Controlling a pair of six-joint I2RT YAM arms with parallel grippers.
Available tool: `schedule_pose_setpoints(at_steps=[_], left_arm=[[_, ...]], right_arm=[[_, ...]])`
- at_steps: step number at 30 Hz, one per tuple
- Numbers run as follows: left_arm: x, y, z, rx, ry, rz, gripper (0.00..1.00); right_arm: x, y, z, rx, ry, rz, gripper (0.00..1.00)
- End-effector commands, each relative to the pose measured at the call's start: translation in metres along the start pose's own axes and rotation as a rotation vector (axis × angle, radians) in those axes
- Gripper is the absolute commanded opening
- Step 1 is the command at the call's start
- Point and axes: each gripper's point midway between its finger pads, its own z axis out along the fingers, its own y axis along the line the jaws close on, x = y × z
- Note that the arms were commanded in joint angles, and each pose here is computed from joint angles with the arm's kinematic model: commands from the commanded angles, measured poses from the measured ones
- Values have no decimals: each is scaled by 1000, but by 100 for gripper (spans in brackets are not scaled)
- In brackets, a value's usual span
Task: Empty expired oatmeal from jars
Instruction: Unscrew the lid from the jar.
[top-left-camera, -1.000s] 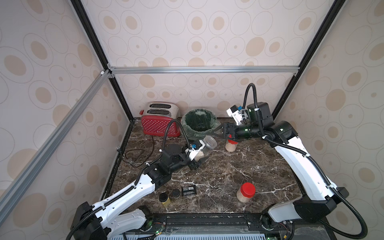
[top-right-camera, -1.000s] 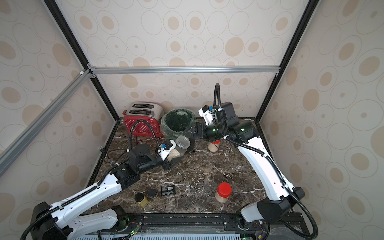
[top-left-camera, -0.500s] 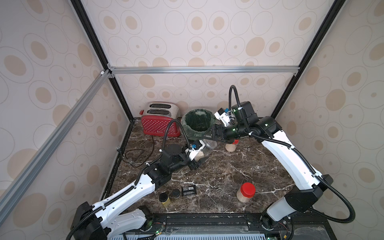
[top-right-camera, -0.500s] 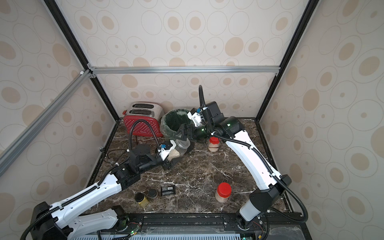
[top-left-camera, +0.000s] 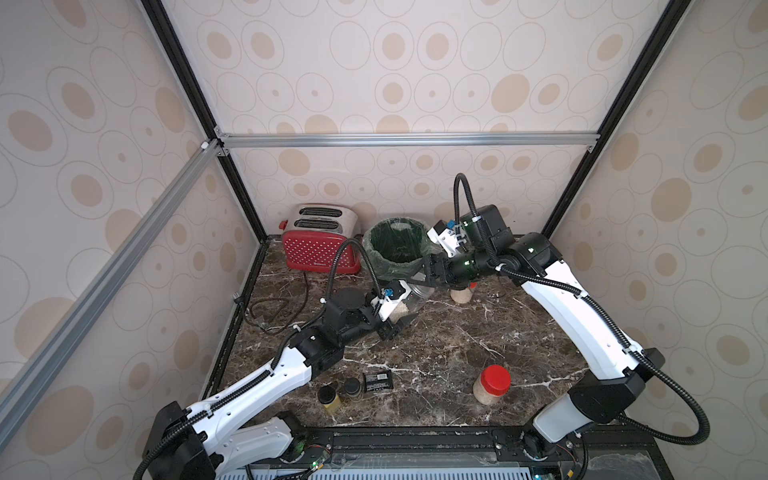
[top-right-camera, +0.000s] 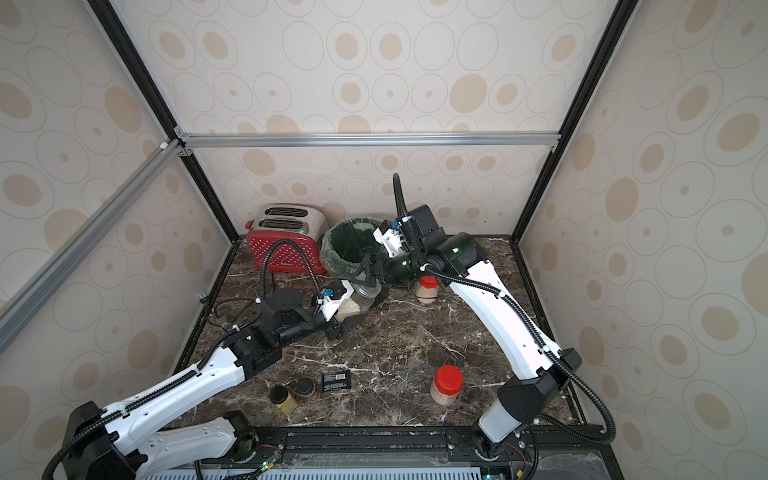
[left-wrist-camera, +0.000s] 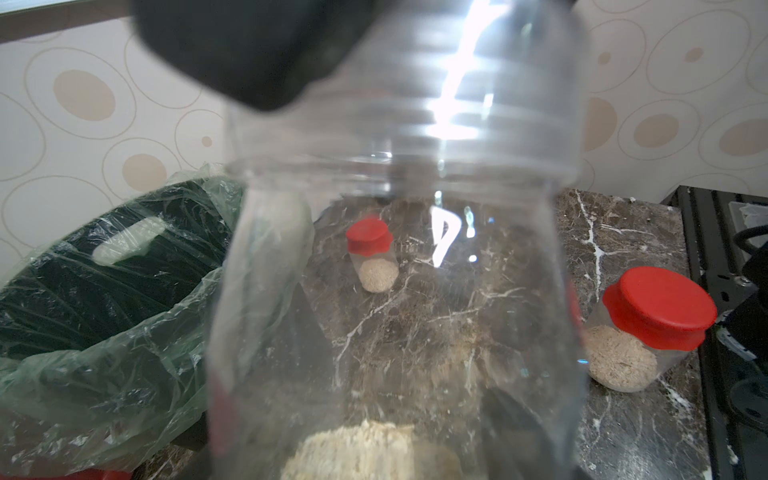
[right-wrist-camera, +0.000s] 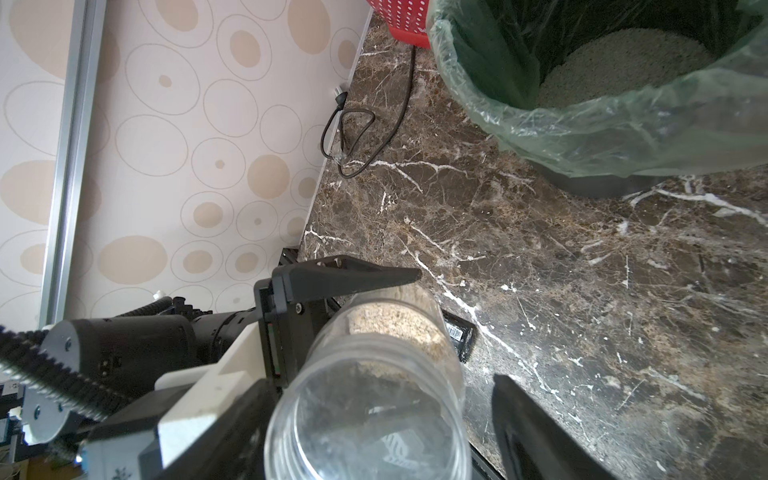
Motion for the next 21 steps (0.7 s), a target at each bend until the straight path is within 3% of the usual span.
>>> schedule_pose_setpoints(at_steps=[1, 7, 10, 14, 19, 21], left_arm=[[-23, 2, -3, -4, -64, 43, 65], [-25, 2, -4, -9, -68, 43, 65], [-26, 2, -6, -5, -73, 42, 65], [-29, 0, -7, 1, -82, 37, 65], [-30, -2, -7, 14, -91, 32, 65], [-31, -2, -7, 19, -95, 28, 65]], right_arm=[[4, 2, 0, 7, 20, -17, 78], [4, 8, 0, -17, 34, -62, 59], [5, 20, 1, -89, 50, -137, 59], [5, 35, 2, -180, 50, -325, 59], [7, 39, 0, -232, 50, -565, 46], [10, 44, -5, -277, 43, -647, 46]])
